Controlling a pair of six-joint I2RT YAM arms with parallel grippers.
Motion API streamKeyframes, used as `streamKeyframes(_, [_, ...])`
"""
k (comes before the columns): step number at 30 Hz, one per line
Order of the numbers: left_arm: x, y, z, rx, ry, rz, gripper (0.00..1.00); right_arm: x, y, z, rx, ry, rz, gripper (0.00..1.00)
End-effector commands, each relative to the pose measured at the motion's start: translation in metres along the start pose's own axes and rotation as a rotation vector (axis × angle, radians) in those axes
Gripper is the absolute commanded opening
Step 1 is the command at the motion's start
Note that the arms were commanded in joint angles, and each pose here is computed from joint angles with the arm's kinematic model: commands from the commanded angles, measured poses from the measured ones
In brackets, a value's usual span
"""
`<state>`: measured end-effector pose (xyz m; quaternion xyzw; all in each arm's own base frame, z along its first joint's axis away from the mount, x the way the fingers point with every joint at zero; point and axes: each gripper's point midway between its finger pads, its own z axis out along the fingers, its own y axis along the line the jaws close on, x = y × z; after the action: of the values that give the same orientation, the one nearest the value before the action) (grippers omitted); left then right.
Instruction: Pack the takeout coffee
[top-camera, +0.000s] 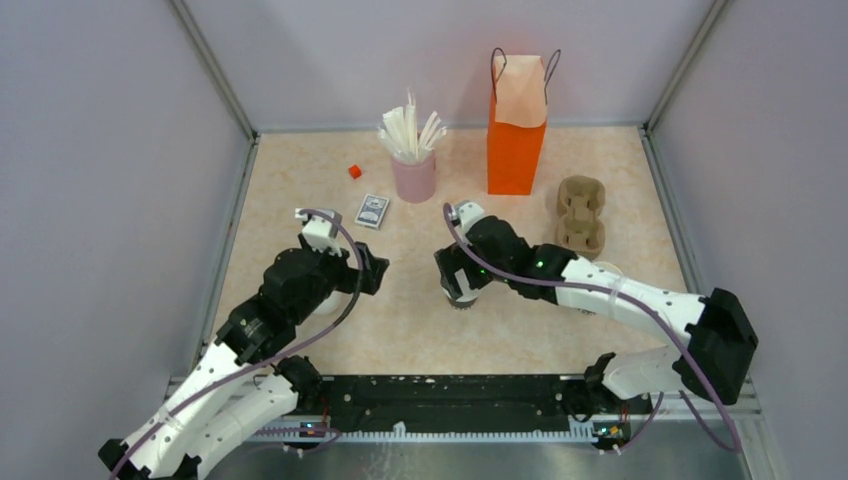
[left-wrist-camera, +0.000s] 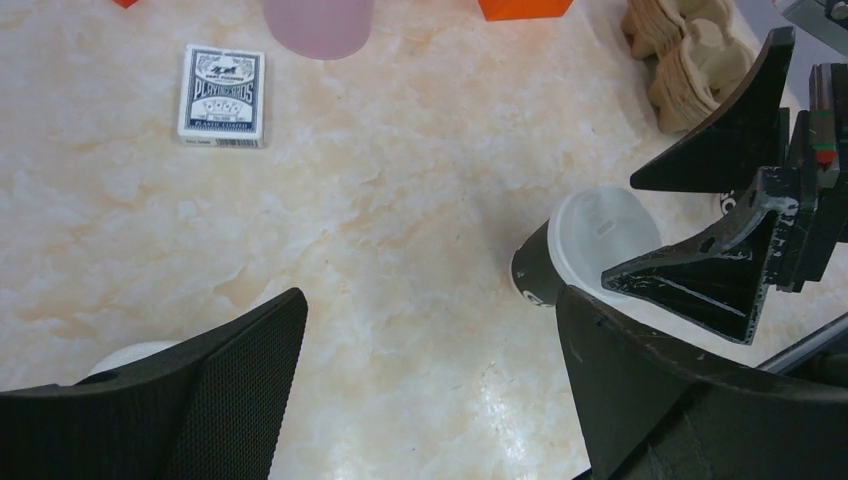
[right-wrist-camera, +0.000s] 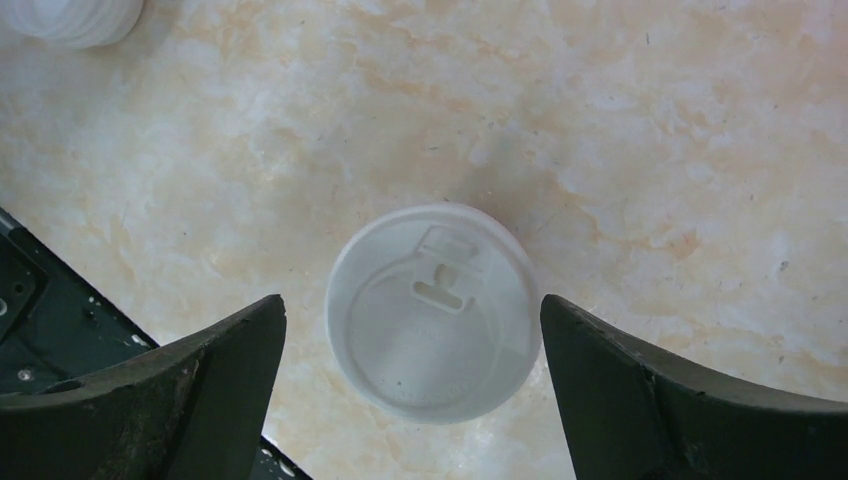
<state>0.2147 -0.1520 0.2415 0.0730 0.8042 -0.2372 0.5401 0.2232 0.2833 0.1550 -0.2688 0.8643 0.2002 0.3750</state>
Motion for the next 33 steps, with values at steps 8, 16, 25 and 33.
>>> streamKeyframes(8, [-0.003, 0.007, -0.019, -0.003, -0.043, 0.05, 0.99, -0.017, 0.005, 0.007, 0.113, -0.002, -0.11, 0.99])
streamKeyframes(16, [-0.003, 0.007, -0.019, 0.0, -0.036, 0.064, 0.99, -0.022, 0.011, 0.002, 0.081, -0.013, -0.101, 0.99])
streamKeyframes(25, [-0.003, 0.008, -0.02, -0.005, -0.04, 0.059, 0.99, -0.001, 0.012, 0.016, 0.072, 0.052, -0.105, 0.97])
streamKeyframes(33, [-0.001, 0.009, -0.019, -0.007, -0.036, 0.056, 0.99, 0.004, 0.004, 0.018, 0.109, 0.058, -0.109, 0.93])
